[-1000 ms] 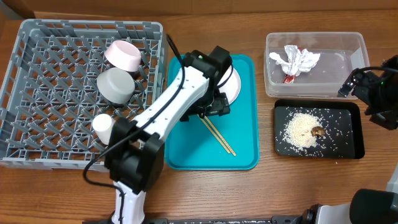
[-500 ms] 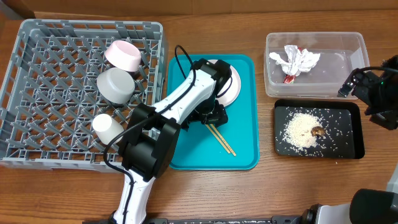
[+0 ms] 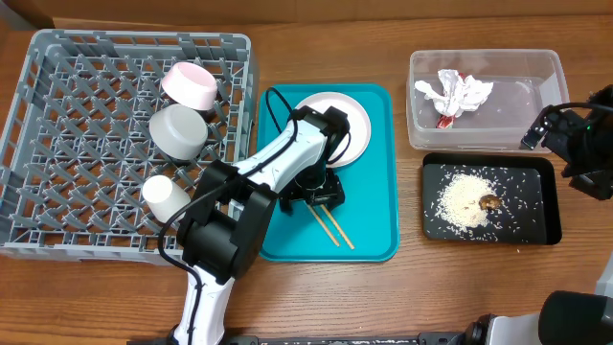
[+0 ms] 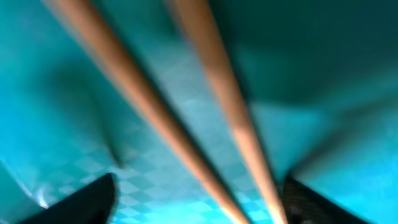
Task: Sort waste into correct bins and load items into the dishwasher
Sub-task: 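Reach the left gripper to the chopsticks on the tray and grasp them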
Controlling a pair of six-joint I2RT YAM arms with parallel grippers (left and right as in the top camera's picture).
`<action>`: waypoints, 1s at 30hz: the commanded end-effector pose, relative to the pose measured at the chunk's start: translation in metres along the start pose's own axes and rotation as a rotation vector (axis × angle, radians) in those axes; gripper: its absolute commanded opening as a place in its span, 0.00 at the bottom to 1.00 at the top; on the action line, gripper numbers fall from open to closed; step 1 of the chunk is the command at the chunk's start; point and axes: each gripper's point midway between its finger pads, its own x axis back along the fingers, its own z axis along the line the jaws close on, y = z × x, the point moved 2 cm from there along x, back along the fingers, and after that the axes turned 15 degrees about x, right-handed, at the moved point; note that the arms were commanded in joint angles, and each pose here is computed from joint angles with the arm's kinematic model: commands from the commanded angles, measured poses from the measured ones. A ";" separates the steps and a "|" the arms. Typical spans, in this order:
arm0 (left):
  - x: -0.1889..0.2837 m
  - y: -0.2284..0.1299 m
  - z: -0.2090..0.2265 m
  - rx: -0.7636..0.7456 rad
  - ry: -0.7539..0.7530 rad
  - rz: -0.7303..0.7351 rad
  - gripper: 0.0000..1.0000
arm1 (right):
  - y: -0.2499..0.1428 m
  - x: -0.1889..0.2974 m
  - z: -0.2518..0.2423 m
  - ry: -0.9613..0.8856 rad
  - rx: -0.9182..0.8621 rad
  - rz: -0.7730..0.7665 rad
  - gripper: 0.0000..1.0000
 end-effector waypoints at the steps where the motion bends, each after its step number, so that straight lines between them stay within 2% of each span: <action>1: -0.025 0.004 0.010 0.004 0.073 -0.010 0.57 | 0.001 0.010 0.001 -0.002 0.005 -0.040 1.00; 2: -0.025 0.006 0.007 -0.003 0.062 -0.017 0.46 | 0.001 0.010 0.001 -0.002 0.005 -0.040 1.00; 7: -0.025 0.006 0.006 -0.004 0.057 -0.020 0.27 | 0.001 0.010 0.001 -0.002 0.005 -0.040 1.00; 9: -0.025 0.007 0.006 -0.003 0.058 -0.020 0.09 | 0.001 0.010 0.001 -0.002 0.005 -0.040 1.00; 10: -0.025 0.007 0.007 -0.001 0.057 -0.019 0.04 | 0.001 0.010 0.001 -0.002 0.005 -0.040 1.00; 20: -0.010 0.019 0.003 0.004 0.008 -0.054 0.05 | 0.001 0.010 0.001 -0.002 0.005 -0.040 1.00; 30: 0.044 0.023 0.001 -0.022 -0.090 -0.178 0.04 | 0.001 0.010 0.001 -0.002 0.005 -0.040 1.00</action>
